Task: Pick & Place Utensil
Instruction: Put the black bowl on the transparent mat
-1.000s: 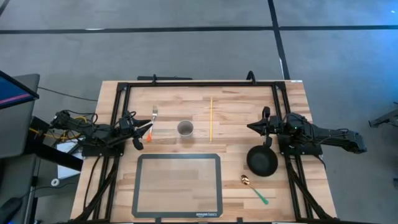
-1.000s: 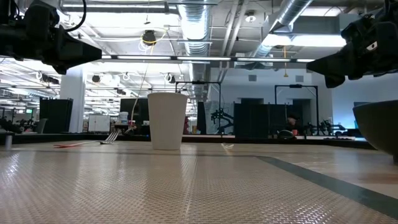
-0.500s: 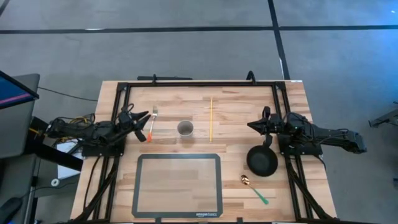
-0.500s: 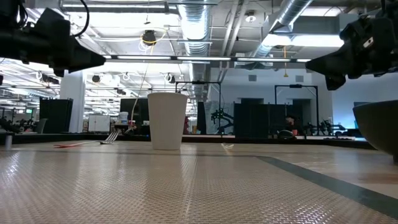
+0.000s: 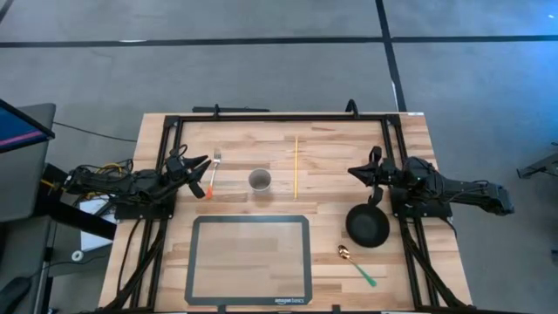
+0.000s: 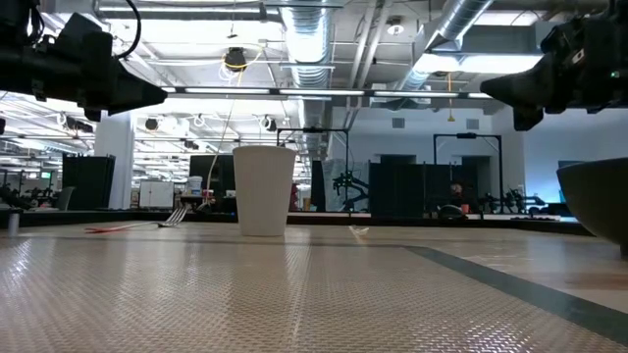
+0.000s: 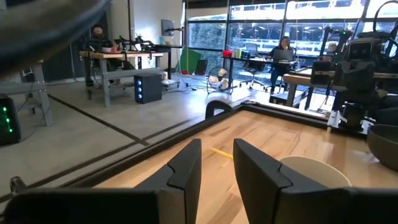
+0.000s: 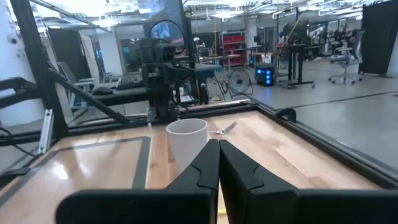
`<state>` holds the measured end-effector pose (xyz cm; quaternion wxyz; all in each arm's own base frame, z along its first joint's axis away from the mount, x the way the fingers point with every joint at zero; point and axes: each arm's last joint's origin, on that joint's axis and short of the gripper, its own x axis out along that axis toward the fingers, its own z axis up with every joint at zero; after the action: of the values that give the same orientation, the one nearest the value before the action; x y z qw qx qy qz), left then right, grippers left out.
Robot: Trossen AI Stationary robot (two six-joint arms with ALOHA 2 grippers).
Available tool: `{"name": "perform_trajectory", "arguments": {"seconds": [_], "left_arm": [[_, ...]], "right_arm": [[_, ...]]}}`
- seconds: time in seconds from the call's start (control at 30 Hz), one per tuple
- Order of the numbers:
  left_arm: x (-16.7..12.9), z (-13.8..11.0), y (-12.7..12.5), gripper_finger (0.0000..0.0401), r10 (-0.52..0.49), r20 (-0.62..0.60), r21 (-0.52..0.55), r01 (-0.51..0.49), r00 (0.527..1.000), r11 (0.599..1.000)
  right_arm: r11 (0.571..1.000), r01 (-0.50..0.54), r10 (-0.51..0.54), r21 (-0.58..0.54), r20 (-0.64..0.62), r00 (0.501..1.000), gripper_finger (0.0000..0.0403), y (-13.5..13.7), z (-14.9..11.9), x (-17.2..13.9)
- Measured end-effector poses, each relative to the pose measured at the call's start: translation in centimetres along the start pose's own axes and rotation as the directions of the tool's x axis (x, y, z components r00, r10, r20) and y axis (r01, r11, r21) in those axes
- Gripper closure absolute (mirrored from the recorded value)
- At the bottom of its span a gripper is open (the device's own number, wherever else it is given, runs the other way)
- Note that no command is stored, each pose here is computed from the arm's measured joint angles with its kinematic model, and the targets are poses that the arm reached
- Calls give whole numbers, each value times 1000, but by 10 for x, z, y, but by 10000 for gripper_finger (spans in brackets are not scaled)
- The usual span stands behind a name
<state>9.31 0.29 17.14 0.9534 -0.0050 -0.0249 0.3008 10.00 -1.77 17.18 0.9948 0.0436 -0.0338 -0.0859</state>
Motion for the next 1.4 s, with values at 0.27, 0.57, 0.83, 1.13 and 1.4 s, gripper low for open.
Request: {"name": "perform_trajectory", "arguments": {"seconds": [0.27, 0.57, 0.83, 1.13, 1.4], "left_arm": [[0, 0, 0, 307, 0, 0, 0, 0, 1000, 1000], [0, 2, 0, 307, 1, 19, -20, -1, 1000, 1000], [0, 4, -1, 307, -39, 37, -39, 41, 999, 998], [-4, 26, -5, 307, -253, 251, -138, 294, 934, 946], [-7, 58, -14, 307, -516, 422, -113, 608, 745, 786]], "right_arm": [[997, -53, 53, 61, 5, 999, 388, 5, 1, 0], [956, -288, 268, 59, 223, 937, 297, 27, 34, -1], [946, -323, 322, 28, 39, 946, 280, 61, 46, 21], [997, -68, 72, 25, -382, 921, 282, 106, 65, 48], [934, 263, 12, 243, -754, 656, 281, 133, 49, 42]]}}
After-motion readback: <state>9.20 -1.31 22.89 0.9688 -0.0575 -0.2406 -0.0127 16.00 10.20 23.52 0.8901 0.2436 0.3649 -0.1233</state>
